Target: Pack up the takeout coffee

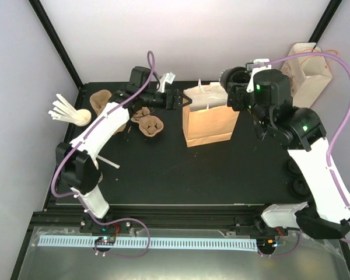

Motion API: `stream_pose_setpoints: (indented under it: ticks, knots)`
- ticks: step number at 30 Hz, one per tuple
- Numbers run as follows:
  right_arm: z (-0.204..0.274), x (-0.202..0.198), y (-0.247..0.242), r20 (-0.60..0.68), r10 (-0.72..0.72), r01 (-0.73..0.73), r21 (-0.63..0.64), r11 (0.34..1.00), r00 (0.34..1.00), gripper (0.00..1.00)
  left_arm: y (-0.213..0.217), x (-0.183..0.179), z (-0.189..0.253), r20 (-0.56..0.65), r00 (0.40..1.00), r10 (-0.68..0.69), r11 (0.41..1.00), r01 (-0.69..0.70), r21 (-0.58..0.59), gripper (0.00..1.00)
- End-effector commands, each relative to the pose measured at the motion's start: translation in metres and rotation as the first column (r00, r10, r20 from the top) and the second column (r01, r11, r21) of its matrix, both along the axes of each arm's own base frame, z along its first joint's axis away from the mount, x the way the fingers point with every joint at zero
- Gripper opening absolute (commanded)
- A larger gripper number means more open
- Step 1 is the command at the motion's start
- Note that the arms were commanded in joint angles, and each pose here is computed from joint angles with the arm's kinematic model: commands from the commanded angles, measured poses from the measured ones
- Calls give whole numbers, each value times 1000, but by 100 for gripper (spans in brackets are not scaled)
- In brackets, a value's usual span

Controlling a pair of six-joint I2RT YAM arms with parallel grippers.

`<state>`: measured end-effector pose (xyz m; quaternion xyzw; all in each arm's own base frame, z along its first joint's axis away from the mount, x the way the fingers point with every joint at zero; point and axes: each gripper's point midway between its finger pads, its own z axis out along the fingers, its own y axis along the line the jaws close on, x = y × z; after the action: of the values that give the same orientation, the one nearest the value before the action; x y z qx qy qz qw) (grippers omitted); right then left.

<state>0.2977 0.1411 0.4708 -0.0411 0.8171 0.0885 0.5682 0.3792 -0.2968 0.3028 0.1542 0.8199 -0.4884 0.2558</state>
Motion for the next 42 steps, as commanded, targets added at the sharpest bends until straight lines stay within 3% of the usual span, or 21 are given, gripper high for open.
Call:
stream_pose_setpoints:
  ticks: [1, 7, 13, 17, 20, 27, 34, 42]
  knots:
    - [-54, 16, -8, -200, -29, 24, -28, 999, 979, 60, -7, 25, -15, 25, 998, 50, 995, -52, 85, 94]
    - [-82, 28, 2, -333, 64, -67, 3, 998, 941, 57, -10, 50, -38, -5, 991, 131, 951, -124, 282, 92]
    - [-68, 43, 3, -300, 49, -52, -1, 999, 953, 55, -17, 57, -50, -32, 988, 154, 944, -137, 300, 82]
    - [-74, 46, 4, -302, 50, -59, -21, 998, 952, 55, -20, 53, -55, -50, 990, 135, 940, -112, 323, 56]
    - [-93, 46, 12, -372, 84, -110, -47, 993, 924, 55, -17, 46, -56, -50, 990, 130, 929, -104, 356, 38]
    - [-134, 31, 26, -499, 187, -252, -64, 966, 846, 52, -8, 27, -47, -39, 992, 120, 917, -96, 387, 17]
    - [-154, 4, 66, -534, 284, -392, -99, 915, 797, 52, 1, 5, -41, -56, 992, 114, 910, -82, 407, 10]
    - [-194, -45, 103, -553, 381, -545, -163, 823, 741, 52, 13, -28, -38, 12, 998, 57, 891, -56, 450, 8]
